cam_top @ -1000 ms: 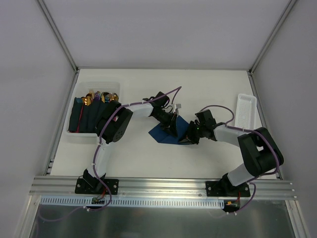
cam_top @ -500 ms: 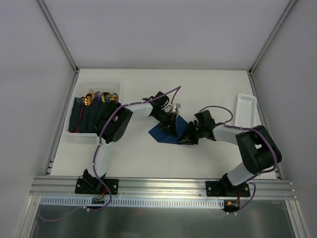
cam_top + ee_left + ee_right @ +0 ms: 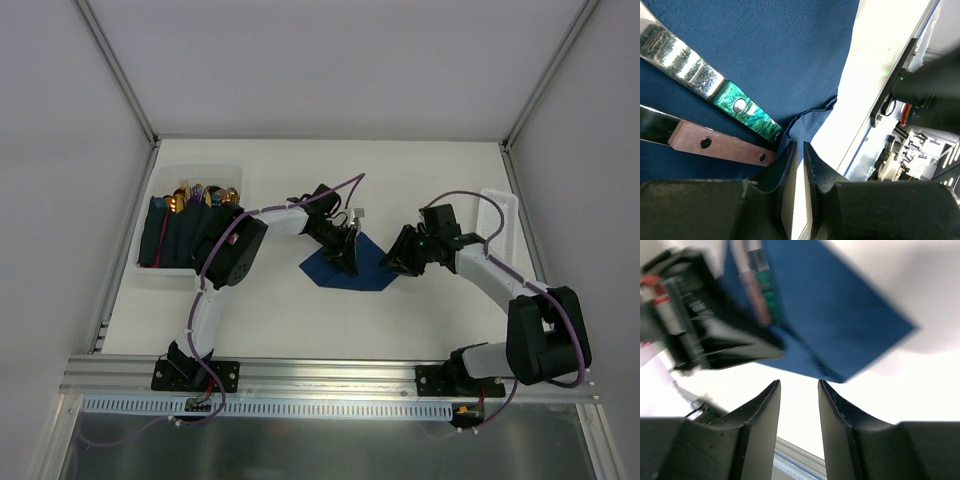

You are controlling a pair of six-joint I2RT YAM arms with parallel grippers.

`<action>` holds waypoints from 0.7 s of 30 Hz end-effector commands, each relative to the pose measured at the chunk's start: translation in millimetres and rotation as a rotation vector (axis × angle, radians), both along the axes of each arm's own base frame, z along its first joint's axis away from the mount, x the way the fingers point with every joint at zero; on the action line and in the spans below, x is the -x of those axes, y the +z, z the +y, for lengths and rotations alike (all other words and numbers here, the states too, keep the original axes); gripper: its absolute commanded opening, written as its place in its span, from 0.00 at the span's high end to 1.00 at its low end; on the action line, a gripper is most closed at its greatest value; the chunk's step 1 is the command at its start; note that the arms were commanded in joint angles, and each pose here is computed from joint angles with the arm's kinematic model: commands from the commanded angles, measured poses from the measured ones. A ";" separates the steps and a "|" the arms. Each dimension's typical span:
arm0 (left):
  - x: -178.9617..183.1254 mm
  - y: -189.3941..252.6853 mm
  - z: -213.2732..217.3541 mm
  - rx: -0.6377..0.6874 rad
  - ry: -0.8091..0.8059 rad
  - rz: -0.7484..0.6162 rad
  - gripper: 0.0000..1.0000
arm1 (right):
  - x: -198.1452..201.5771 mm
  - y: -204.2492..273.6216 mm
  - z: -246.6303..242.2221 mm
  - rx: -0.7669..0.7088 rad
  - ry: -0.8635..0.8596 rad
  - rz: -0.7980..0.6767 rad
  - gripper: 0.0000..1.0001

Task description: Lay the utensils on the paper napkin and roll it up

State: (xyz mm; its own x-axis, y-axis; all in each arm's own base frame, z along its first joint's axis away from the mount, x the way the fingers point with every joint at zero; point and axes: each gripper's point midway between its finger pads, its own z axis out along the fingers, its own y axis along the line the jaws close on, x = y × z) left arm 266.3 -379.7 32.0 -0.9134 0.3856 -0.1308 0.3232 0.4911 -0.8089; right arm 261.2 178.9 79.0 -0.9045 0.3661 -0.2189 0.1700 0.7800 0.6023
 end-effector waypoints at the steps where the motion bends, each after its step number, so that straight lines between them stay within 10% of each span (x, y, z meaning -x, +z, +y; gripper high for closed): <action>1: -8.9 -12.9 7.2 -0.038 0.023 -0.025 0.89 | 8.8 -21.9 -32.0 0.125 -0.024 0.078 0.60; 21: -9.3 -14.9 7.0 -0.038 0.024 -0.017 0.89 | -18.3 -66.5 -47.8 0.188 -0.030 0.163 0.50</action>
